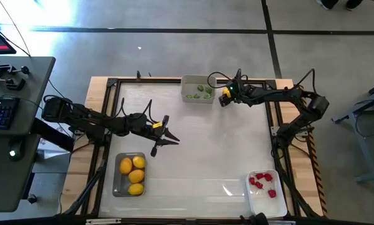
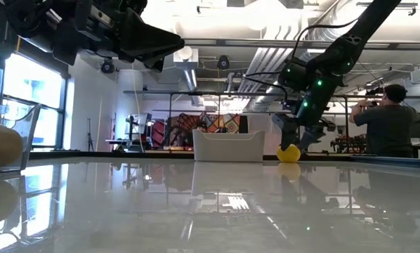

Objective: Sort produce into baskets
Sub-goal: Put the lemon into the black bin

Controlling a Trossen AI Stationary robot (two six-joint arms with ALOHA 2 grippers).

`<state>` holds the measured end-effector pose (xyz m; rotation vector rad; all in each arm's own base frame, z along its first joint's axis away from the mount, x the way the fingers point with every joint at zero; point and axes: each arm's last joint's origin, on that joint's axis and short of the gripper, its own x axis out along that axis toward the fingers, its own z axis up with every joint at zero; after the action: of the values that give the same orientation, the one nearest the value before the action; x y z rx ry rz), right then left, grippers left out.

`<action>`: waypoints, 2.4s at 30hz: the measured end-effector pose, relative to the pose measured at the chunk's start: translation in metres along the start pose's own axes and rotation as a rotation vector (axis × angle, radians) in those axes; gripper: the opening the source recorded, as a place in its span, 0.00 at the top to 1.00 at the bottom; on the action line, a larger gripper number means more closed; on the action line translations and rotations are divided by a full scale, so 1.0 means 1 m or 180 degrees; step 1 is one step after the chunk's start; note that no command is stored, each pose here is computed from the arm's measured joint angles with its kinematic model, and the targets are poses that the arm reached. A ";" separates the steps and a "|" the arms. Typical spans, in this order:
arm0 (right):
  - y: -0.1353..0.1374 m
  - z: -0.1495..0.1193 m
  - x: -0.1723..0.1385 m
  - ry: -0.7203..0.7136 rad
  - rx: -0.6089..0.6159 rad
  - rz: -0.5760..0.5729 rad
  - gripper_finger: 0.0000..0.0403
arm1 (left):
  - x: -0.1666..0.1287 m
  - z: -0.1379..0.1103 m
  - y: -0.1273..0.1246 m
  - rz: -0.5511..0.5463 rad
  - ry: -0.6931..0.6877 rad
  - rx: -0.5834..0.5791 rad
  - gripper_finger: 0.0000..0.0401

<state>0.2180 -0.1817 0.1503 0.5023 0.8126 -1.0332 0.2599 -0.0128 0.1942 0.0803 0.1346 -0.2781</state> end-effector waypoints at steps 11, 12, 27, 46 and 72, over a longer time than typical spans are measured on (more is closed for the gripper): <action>0.001 -0.002 0.007 0.0024 -0.0322 -0.0002 0.28 | 0.000 0.000 0.000 0.0000 0.0002 0.0003 0.89; 0.002 -0.003 0.010 0.0029 -0.0353 -0.0034 0.28 | 0.000 0.000 0.000 0.0000 0.0002 0.0005 0.89; 0.010 -0.005 0.013 -0.0066 -0.0496 -0.0096 0.46 | 0.000 0.000 0.000 0.0000 0.0001 0.0031 0.89; 0.062 -0.040 -0.092 0.0092 -0.1038 0.0970 0.60 | 0.003 -0.006 -0.012 0.0161 0.0281 0.0621 0.88; 0.192 -0.131 -0.169 -0.0774 -0.1550 0.3547 0.60 | 0.040 0.016 -0.092 0.0403 0.0306 0.1746 0.38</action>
<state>0.2991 0.0890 0.2026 0.3135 0.4149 0.1428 0.2743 -0.1131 0.1987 0.6450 0.1452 -0.1782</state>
